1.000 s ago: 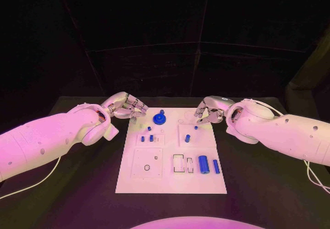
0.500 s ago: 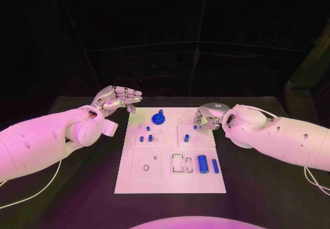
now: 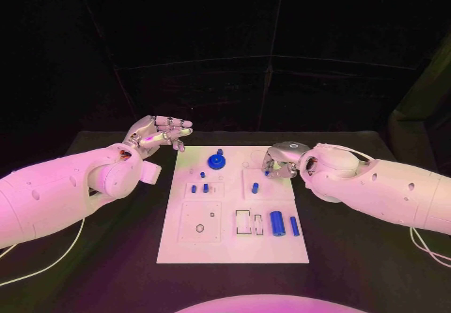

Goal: Assemble the parts on the task board

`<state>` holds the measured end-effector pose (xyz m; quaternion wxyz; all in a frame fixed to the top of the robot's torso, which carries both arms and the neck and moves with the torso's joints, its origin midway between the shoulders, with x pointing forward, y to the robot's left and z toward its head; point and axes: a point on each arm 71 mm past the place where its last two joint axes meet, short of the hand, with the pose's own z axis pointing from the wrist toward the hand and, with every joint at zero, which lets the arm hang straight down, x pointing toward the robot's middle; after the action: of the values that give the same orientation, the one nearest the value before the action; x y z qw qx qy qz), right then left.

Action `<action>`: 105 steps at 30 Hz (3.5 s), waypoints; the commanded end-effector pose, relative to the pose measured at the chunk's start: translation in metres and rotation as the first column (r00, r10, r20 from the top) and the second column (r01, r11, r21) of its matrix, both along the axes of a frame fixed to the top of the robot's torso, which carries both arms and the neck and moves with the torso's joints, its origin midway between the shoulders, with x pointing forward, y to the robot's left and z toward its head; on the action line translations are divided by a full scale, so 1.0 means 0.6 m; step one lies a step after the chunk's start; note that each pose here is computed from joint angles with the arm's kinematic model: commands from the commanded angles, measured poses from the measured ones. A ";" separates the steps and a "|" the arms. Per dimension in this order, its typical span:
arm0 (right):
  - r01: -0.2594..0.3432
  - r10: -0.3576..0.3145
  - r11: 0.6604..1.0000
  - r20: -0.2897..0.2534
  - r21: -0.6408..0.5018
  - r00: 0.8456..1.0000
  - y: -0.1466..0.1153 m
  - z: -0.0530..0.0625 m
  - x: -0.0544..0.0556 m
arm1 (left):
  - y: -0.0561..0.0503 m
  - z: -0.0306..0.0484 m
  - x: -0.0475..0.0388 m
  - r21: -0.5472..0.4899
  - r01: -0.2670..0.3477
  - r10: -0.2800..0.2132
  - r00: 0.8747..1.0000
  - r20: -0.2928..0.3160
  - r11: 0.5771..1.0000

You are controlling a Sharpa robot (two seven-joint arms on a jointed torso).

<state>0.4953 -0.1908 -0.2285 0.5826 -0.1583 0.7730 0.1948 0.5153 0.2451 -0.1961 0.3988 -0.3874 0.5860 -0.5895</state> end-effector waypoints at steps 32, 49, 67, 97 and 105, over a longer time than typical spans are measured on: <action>-0.010 0.003 0.997 0.103 0.072 0.995 0.004 0.020 -0.020 | 0.005 0.002 0.001 -0.021 -0.005 0.005 1.000 0.003 1.000; -0.082 0.061 0.979 0.118 0.186 0.991 0.035 0.055 -0.075 | 0.003 0.003 -0.001 -0.021 -0.003 0.003 1.000 0.002 1.000; -0.282 0.273 0.930 0.071 0.237 0.960 0.180 0.047 -0.117 | -0.018 0.004 -0.003 -0.029 0.019 -0.019 1.000 -0.001 0.999; -0.347 0.357 0.923 -0.032 0.165 0.934 0.237 -0.025 -0.139 | -0.029 0.002 -0.002 -0.028 0.027 -0.027 1.000 -0.010 0.999; -0.352 0.362 0.922 -0.039 0.161 0.931 0.238 -0.026 -0.141 | -0.027 0.002 -0.001 -0.027 0.025 -0.025 1.000 -0.011 0.999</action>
<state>0.4124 -0.0494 -0.2441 0.5264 -0.2344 0.7333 0.3609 0.5140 0.2289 -0.1964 0.3833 -0.3881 0.5872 -0.5981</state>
